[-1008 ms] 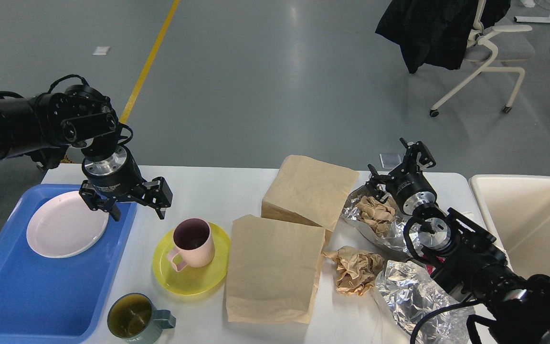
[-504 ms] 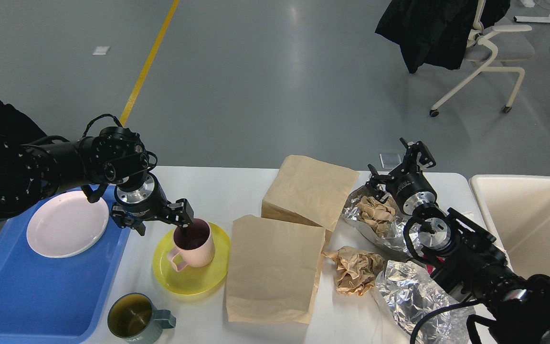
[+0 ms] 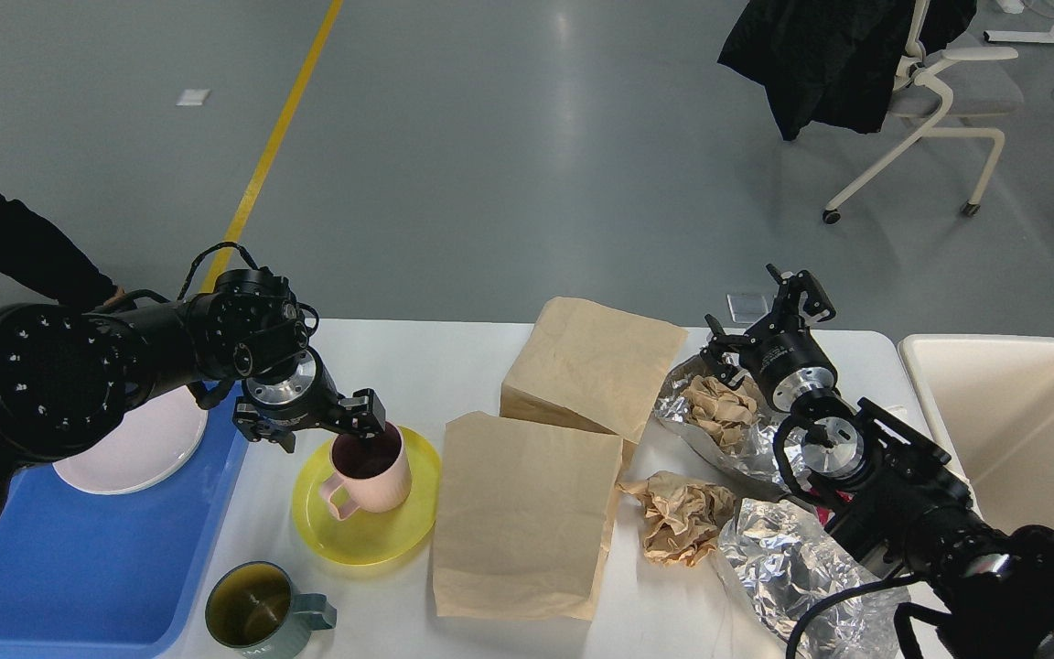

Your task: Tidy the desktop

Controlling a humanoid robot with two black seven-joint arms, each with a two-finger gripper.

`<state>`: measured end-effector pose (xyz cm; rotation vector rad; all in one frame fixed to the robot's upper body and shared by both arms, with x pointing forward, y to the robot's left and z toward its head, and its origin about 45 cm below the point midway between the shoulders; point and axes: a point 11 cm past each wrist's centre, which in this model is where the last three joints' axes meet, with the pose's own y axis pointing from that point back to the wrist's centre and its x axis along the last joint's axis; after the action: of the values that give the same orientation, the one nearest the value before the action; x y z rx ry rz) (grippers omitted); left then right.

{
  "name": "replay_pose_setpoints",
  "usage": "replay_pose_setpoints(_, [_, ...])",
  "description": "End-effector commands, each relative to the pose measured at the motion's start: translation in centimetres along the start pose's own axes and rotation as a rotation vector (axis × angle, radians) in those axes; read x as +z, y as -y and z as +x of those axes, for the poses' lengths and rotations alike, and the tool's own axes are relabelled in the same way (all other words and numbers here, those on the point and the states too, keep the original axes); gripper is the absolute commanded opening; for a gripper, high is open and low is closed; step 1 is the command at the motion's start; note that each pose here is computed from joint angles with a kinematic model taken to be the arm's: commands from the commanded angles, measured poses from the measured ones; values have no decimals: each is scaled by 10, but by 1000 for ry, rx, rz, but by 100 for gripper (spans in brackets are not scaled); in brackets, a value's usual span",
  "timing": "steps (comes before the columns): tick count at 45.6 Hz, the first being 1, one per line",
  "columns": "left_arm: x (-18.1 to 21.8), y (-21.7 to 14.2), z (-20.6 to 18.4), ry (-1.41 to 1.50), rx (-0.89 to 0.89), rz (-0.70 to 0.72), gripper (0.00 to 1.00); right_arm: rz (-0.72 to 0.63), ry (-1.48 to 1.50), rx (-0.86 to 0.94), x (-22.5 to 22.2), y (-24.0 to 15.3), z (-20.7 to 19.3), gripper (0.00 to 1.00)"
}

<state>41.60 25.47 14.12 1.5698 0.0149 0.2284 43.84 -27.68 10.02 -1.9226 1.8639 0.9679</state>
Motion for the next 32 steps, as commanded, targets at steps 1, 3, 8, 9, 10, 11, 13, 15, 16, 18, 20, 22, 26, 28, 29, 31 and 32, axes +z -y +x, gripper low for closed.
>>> replay_pose_setpoints(1, [1,9,-3,-8,31,-1,93,-1,0,1,0,0,0,100])
replay_pose_setpoints(3, [2,11,-3,-12,41,-2,93,0,0,0,0,0,0,100])
replay_pose_setpoints(8, [8,16,-8,-12,36,-14,92,-1,0,1,0,0,0,100])
replay_pose_setpoints(9, [6,17,-9,-15,35,-13,92,-1,0,0,0,0,0,100])
replay_pose_setpoints(10, [7,18,-9,-15,34,-16,92,0,0,0,0,0,0,100])
replay_pose_setpoints(11, [7,18,-9,-18,35,-17,92,-1,0,0,0,0,0,100])
replay_pose_setpoints(13, [8,18,-9,-18,39,-20,92,-1,0,0,0,0,0,100])
replay_pose_setpoints(15, [9,19,-10,-23,34,-26,92,0,0,0,0,0,0,100])
replay_pose_setpoints(16, [9,20,-11,-24,33,-27,92,-1,0,1,0,0,0,100])
replay_pose_setpoints(18, [11,20,-11,-28,32,-35,92,-1,0,0,0,0,0,100])
replay_pose_setpoints(20, [12,20,-11,-33,35,-42,92,0,0,0,0,0,0,100])
replay_pose_setpoints(22, [12,21,-11,-38,35,-46,91,0,0,0,0,0,0,100])
replay_pose_setpoints(26, [13,24,-14,-41,32,-48,89,0,0,1,0,0,0,100])
replay_pose_setpoints(28, [13,24,-14,-42,31,-51,86,-1,0,1,0,0,0,100])
replay_pose_setpoints(29, [13,24,-14,-41,32,-50,84,0,0,0,0,0,0,100])
replay_pose_setpoints(31, [13,24,-14,-40,30,-50,79,-1,1,-1,1,0,-1,100])
replay_pose_setpoints(32, [12,24,-14,-42,28,-50,75,-1,0,0,0,0,0,100])
